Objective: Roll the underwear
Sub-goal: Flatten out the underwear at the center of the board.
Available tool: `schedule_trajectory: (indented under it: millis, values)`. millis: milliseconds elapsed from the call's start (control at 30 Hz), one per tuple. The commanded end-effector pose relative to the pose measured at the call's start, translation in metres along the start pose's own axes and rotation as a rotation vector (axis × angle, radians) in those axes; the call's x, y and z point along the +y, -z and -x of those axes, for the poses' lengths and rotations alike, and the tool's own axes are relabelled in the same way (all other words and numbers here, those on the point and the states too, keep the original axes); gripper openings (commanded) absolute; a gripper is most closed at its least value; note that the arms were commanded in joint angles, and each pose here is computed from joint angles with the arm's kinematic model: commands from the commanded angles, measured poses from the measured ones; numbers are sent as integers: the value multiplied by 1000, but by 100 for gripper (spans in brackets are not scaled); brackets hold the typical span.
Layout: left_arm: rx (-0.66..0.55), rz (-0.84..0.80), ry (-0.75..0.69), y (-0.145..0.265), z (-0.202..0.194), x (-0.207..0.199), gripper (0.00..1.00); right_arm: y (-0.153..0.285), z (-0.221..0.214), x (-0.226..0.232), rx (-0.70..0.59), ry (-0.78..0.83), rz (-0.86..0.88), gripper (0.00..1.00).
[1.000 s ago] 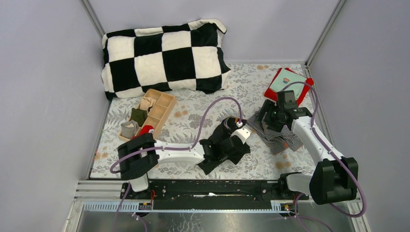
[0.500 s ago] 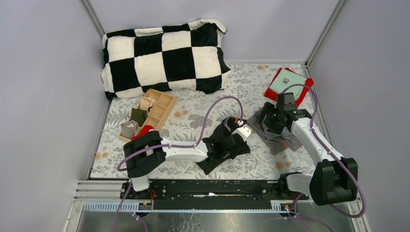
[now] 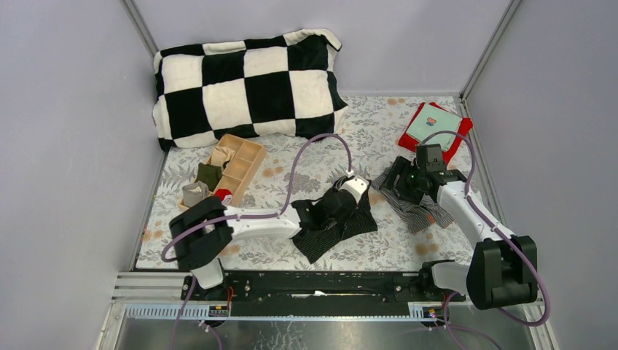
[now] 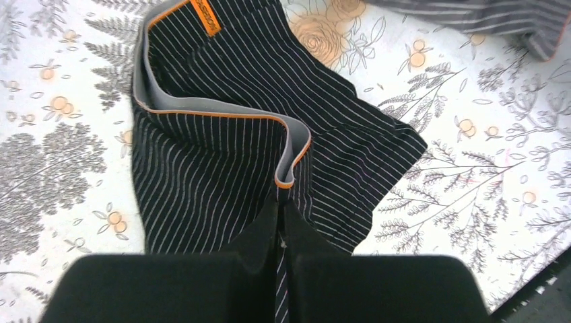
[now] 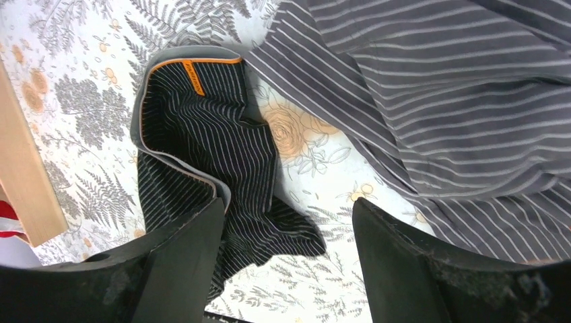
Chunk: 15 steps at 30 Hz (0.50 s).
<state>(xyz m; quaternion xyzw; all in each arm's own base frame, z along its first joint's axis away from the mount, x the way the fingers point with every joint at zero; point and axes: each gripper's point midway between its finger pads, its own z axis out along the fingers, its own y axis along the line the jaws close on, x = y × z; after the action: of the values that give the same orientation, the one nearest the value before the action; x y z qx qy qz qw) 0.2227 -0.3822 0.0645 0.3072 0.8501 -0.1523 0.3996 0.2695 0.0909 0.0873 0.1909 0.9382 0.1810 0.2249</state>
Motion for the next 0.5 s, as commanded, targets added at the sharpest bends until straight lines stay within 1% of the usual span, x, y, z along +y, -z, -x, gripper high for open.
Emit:
schedule_trajectory:
  millis: [0, 300, 467]
  values:
    - [-76, -16, 20, 21, 22, 6, 2, -9, 10, 21, -19, 12, 118, 77]
    - [-72, -4, 41, 26, 17, 13, 0, -55, 19, 45, 71, 14, 237, 72]
    - [-73, -7, 44, 27, 18, 12, 0, -76, 24, 55, 93, 1, 297, 69]
